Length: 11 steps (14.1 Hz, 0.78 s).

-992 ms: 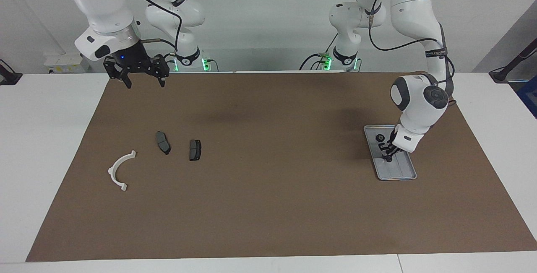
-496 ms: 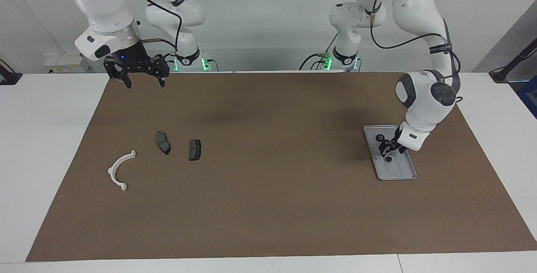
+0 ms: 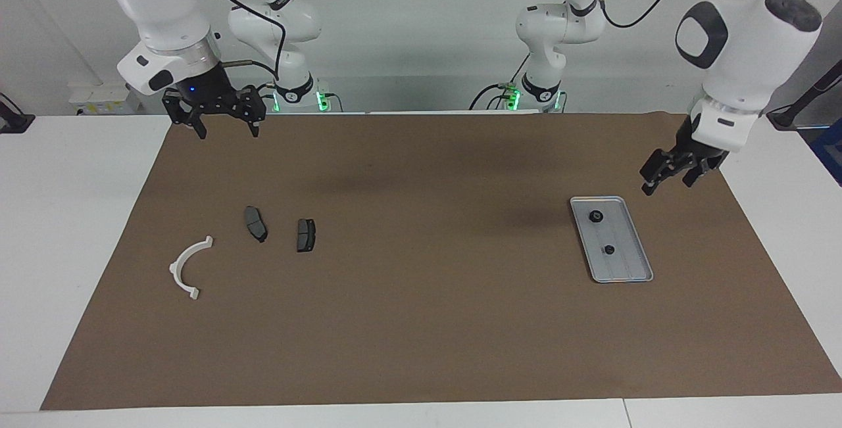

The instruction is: Pick bearing gear from pile to tray

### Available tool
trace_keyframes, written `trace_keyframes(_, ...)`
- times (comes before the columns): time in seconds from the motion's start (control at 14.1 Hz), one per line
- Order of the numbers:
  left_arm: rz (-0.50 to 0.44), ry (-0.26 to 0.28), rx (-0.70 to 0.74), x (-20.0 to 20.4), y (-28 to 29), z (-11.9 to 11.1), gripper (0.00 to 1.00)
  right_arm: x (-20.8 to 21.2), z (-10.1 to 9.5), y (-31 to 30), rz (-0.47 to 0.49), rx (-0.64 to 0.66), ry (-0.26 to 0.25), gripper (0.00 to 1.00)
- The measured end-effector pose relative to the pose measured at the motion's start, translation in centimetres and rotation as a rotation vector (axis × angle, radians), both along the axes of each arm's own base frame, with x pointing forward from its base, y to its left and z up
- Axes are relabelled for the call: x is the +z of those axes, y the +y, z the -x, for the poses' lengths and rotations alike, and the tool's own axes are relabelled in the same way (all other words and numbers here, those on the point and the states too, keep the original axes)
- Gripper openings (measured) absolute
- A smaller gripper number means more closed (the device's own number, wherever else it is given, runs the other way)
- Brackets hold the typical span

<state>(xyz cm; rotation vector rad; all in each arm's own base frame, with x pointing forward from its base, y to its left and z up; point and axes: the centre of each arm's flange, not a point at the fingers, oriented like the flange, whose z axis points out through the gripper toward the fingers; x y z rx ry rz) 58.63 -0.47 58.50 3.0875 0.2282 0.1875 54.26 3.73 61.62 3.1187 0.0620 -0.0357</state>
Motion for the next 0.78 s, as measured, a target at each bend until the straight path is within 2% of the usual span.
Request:
trace_keyframes(0.14, -0.005, 0.038, -0.012, 1.4, -0.4, 1.7, 1.0, 0.2, -0.3, 0.2, -0.003, 0.003, -0.025, 1.0)
trace_keyframes(0.43, -0.018, 0.134, -0.056, 2.6, -2.4, 3.4, 1.0, 0.3, -0.4, 0.6, -0.004, 0.01, -0.039, 1.0)
trace_keyframes(0.64, -0.02, 0.162, -0.059, 2.2, -2.4, 3.7, 1.0, 0.4, -0.4, 0.6, -0.004, 0.01, -0.045, 1.0)
trace_keyframes(0.78, -0.02, 0.16, -0.06, 0.6, -2.4, 3.6, 1.0, 0.4, -0.4, 0.6, -0.004, 0.01, -0.046, 1.0)
